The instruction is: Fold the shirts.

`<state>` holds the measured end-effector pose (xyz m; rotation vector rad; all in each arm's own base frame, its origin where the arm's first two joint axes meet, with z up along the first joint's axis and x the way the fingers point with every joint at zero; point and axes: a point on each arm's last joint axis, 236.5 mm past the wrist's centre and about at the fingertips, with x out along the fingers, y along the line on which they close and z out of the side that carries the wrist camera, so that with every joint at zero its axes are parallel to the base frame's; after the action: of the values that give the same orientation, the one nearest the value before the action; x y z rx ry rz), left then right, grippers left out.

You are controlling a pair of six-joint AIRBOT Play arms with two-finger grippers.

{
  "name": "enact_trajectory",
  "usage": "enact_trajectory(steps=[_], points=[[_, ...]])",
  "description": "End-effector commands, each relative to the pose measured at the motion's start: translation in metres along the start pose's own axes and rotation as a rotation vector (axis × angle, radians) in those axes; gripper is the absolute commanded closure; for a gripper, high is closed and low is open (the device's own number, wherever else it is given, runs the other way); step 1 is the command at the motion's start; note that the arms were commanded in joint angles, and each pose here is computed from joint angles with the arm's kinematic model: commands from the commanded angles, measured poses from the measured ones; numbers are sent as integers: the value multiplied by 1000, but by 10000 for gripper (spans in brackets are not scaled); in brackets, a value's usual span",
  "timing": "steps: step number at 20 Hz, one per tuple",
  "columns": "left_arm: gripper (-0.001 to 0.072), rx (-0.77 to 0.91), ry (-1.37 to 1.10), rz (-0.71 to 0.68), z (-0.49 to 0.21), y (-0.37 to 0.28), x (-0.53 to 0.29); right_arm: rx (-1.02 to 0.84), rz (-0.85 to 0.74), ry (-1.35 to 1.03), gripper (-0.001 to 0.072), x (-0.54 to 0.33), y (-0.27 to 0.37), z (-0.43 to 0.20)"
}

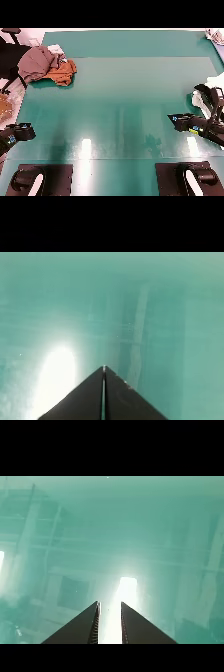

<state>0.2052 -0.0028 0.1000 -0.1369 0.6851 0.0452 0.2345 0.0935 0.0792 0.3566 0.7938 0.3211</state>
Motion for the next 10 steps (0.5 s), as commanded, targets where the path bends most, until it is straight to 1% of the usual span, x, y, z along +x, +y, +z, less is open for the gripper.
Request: enact_trajectory(steps=[1,10], points=[[680,1,0,0,0,0,0,2,2,1,550,0,1,0],[681,1,0,0,0,0,0,2,9,61,550,0,2,-14]])
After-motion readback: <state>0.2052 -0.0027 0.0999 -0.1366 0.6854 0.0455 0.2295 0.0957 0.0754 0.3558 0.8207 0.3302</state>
